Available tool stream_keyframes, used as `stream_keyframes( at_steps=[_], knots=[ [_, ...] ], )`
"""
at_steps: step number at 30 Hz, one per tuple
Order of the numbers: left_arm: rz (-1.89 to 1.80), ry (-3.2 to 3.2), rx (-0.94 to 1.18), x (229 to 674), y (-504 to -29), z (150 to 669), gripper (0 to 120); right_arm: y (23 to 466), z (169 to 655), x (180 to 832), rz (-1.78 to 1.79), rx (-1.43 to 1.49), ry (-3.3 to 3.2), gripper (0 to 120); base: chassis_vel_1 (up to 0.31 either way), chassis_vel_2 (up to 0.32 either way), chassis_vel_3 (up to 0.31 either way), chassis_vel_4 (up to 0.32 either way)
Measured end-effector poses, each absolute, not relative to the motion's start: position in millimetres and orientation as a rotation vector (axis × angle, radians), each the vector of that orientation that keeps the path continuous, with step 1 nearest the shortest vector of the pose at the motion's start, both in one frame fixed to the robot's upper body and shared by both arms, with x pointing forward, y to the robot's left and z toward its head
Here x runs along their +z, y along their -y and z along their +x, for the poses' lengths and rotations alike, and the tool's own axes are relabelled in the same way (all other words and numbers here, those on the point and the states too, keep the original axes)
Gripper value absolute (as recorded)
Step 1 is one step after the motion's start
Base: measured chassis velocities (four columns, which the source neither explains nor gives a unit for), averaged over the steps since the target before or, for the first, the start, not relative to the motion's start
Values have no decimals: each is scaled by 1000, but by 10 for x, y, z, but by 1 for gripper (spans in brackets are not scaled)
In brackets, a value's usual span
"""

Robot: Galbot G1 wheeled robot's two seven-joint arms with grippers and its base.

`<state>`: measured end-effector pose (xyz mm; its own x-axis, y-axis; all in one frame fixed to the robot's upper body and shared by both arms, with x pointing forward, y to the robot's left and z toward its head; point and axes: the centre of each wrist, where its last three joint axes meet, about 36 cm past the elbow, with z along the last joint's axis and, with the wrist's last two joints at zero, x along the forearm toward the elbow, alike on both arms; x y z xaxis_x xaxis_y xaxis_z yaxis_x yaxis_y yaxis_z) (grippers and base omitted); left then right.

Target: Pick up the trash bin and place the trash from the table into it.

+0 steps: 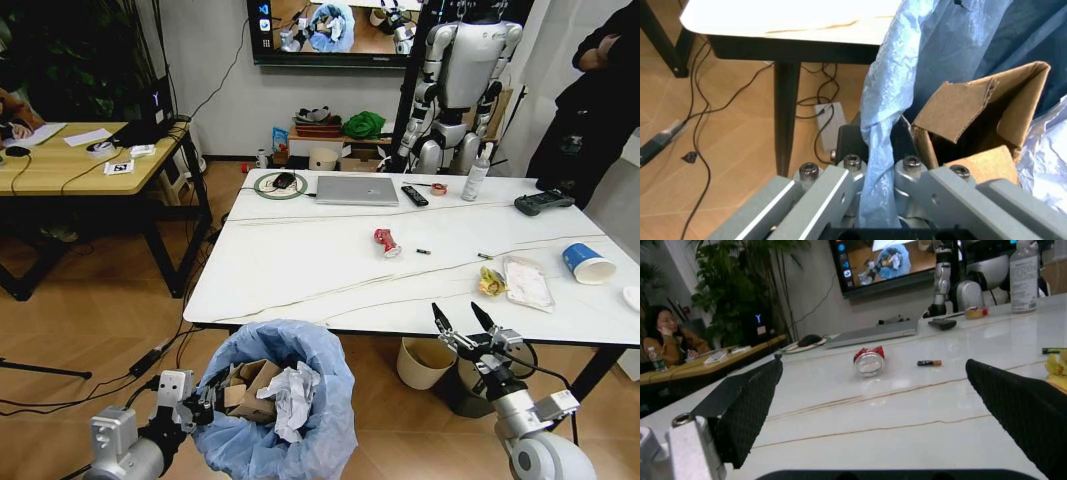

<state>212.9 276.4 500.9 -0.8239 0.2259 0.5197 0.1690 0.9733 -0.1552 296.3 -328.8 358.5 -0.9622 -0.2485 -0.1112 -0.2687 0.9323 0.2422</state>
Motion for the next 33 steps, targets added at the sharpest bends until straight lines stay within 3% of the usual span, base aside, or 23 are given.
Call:
stream_keyframes(
  at_steps=[33],
  knots=[
    [-284, 2558, 142, 5016, -2744, 2121, 0, 3265, 2963, 3576, -419, 393, -3001, 100, -62, -63, 64, 62]
  ],
)
